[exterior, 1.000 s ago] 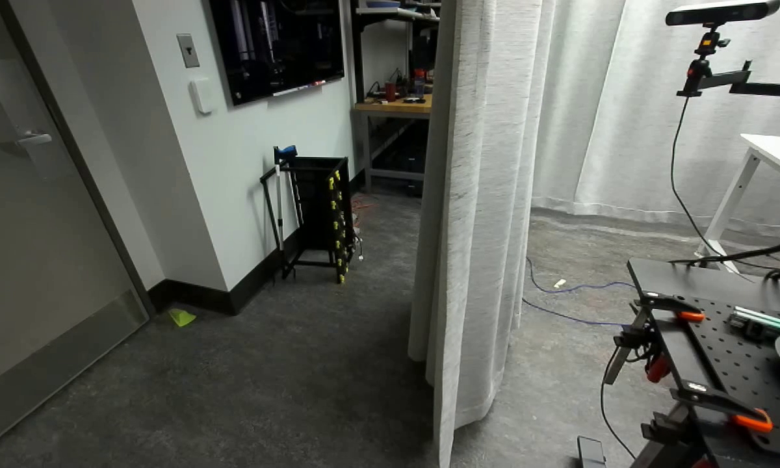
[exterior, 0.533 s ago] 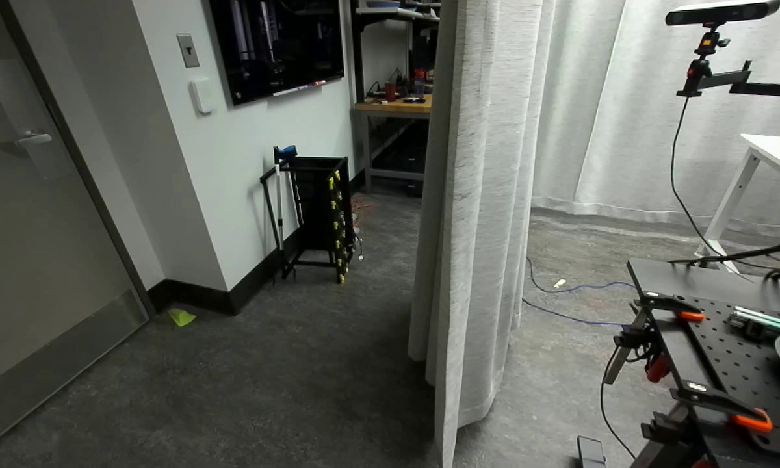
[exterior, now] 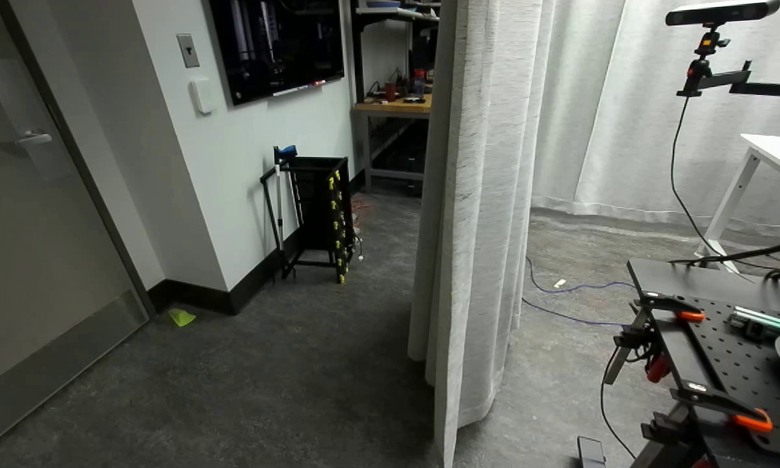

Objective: Close the curtain

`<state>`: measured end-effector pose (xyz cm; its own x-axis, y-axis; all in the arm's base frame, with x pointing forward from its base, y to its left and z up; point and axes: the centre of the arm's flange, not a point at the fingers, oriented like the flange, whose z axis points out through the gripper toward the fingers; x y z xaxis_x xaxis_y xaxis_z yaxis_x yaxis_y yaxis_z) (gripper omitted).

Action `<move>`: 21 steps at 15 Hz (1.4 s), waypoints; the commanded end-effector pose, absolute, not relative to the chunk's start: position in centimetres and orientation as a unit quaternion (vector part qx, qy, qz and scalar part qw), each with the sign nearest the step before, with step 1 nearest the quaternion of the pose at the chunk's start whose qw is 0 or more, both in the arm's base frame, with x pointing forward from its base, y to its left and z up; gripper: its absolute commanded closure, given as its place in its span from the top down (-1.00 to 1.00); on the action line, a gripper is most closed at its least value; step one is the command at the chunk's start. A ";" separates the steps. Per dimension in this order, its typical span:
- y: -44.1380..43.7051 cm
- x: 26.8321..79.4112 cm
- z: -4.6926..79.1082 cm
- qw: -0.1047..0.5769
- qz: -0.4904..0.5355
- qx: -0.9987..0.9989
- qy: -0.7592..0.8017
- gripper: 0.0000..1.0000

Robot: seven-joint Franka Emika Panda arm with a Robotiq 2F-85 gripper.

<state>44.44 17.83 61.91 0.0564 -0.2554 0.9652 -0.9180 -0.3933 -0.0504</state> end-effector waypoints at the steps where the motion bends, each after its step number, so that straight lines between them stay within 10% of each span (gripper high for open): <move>1: 17.9 44.5 61.9 0.315 0.521 0.653 -0.450 1.00; 21: 17.6 44.0 61.8 0.404 0.472 0.704 -0.345 1.00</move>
